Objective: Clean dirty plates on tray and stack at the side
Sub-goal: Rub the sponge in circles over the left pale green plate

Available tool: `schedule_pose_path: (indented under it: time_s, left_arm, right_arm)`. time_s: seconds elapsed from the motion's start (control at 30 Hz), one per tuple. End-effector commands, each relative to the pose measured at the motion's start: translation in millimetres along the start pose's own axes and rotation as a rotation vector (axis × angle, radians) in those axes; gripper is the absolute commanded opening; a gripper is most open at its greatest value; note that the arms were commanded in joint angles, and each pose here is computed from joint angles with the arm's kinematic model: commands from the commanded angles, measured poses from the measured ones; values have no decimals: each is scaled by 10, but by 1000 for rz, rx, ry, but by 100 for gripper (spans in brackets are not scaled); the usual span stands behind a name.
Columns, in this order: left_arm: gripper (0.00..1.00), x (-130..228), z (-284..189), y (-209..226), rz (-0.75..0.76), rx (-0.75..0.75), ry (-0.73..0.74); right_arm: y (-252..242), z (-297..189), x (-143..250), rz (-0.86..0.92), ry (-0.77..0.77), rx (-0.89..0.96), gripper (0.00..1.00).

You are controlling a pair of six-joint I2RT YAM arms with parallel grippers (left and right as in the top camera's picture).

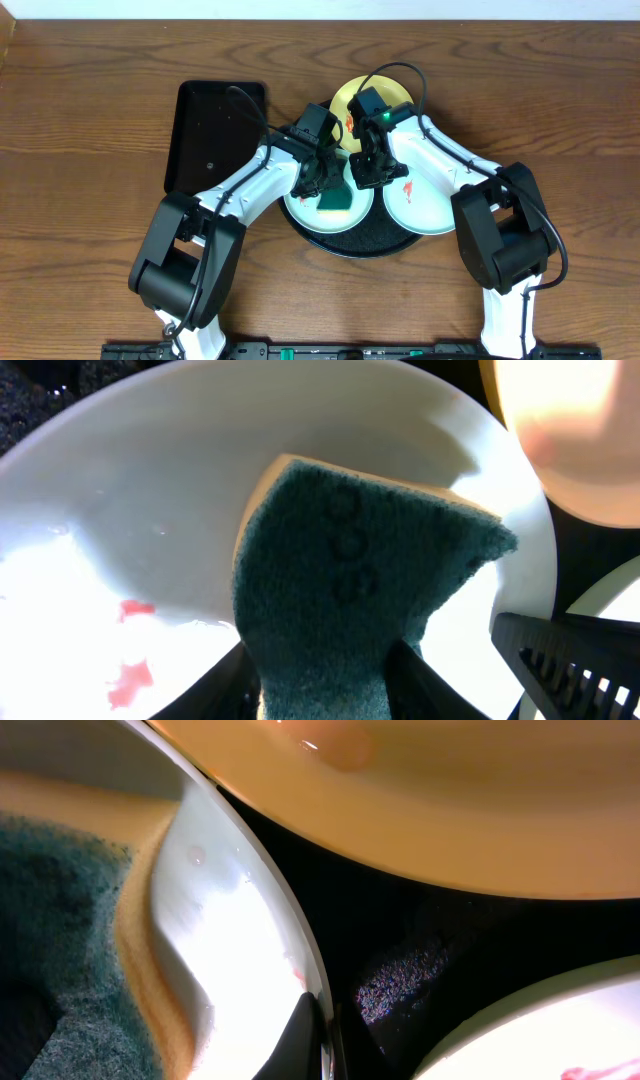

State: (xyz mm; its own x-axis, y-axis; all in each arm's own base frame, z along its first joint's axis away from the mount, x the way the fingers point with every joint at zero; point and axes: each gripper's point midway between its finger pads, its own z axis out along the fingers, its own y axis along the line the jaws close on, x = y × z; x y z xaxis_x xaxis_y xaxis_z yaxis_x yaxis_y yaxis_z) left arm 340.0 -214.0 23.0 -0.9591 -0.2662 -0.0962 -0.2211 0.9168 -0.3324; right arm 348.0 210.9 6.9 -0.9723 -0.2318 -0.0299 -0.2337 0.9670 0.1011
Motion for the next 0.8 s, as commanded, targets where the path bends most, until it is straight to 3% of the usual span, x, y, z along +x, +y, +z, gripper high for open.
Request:
schedule_pose_path:
  time_s: [0.0, 0.1, 0.2, 0.77]
  left_arm:
    - [38, -2, -24, -12, 18, -10, -12]
    - [35, 14, -18, -25, 27, -15, -16]
    - [22, 12, -14, 53, 29, -69, -38]
    - [19, 41, 57, 1030, -176, -444, -246]
  right_arm:
    - [-24, 71, 65, -31, 22, 35, 1]
    - [-24, 71, 65, -31, 22, 35, 1]
    - [-24, 71, 65, -31, 22, 36, 1]
    - [-25, 71, 84, -31, 30, 37, 1]
